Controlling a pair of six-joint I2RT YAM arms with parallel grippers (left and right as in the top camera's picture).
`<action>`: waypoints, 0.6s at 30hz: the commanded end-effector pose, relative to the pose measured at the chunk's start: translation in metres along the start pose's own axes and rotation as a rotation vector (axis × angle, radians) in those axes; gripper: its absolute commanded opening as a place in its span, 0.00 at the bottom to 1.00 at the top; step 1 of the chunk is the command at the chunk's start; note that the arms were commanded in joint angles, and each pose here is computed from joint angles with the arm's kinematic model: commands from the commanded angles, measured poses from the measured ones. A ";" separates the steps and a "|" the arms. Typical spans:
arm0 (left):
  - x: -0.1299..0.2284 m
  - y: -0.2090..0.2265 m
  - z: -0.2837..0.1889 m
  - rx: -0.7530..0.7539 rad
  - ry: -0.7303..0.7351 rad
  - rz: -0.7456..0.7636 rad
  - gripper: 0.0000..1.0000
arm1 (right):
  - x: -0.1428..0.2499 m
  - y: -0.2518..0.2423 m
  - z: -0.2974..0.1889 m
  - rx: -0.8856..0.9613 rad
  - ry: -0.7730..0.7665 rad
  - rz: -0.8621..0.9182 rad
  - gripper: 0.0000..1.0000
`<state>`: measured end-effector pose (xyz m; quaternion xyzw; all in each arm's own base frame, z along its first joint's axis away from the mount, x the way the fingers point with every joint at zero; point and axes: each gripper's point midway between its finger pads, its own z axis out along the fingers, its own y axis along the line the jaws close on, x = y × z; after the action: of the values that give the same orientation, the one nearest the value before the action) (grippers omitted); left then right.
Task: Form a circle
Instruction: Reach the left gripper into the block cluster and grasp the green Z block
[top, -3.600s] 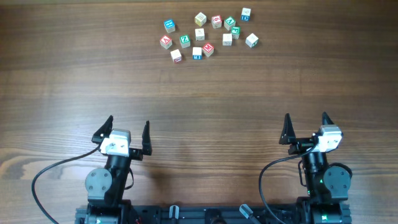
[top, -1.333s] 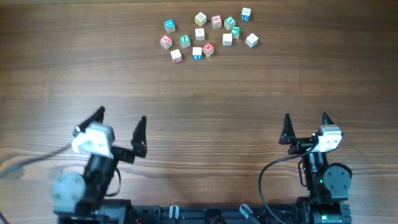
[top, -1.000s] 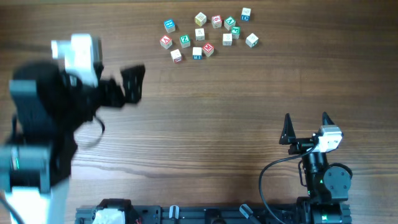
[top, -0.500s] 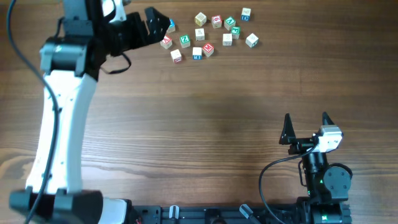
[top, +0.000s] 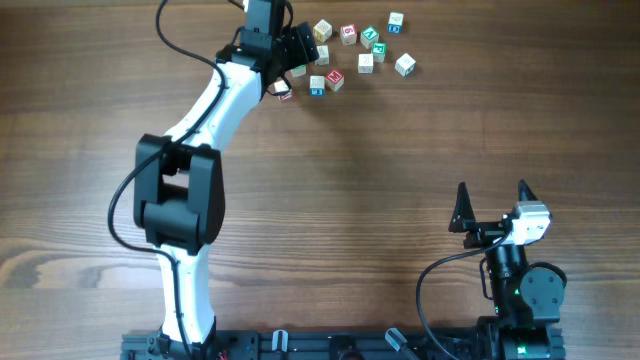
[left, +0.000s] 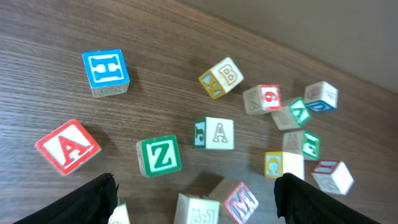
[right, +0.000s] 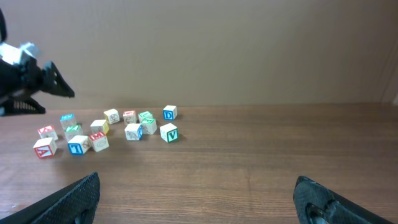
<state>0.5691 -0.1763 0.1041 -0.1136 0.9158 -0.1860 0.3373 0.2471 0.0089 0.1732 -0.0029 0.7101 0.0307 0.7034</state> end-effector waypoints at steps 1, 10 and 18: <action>0.011 0.018 0.029 -0.064 -0.007 -0.014 0.84 | -0.002 0.004 0.000 -0.019 -0.009 -0.013 1.00; 0.028 0.032 0.068 -0.066 -0.013 -0.015 0.87 | -0.002 0.004 0.000 -0.019 -0.009 -0.013 1.00; 0.038 0.040 0.088 -0.061 -0.017 -0.013 0.80 | -0.002 0.004 0.000 -0.019 -0.009 -0.012 0.99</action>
<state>0.5979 -0.1771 0.0297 -0.1268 0.9100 -0.1722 0.3553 0.2471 0.0089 0.1733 -0.0028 0.7100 0.0305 0.7035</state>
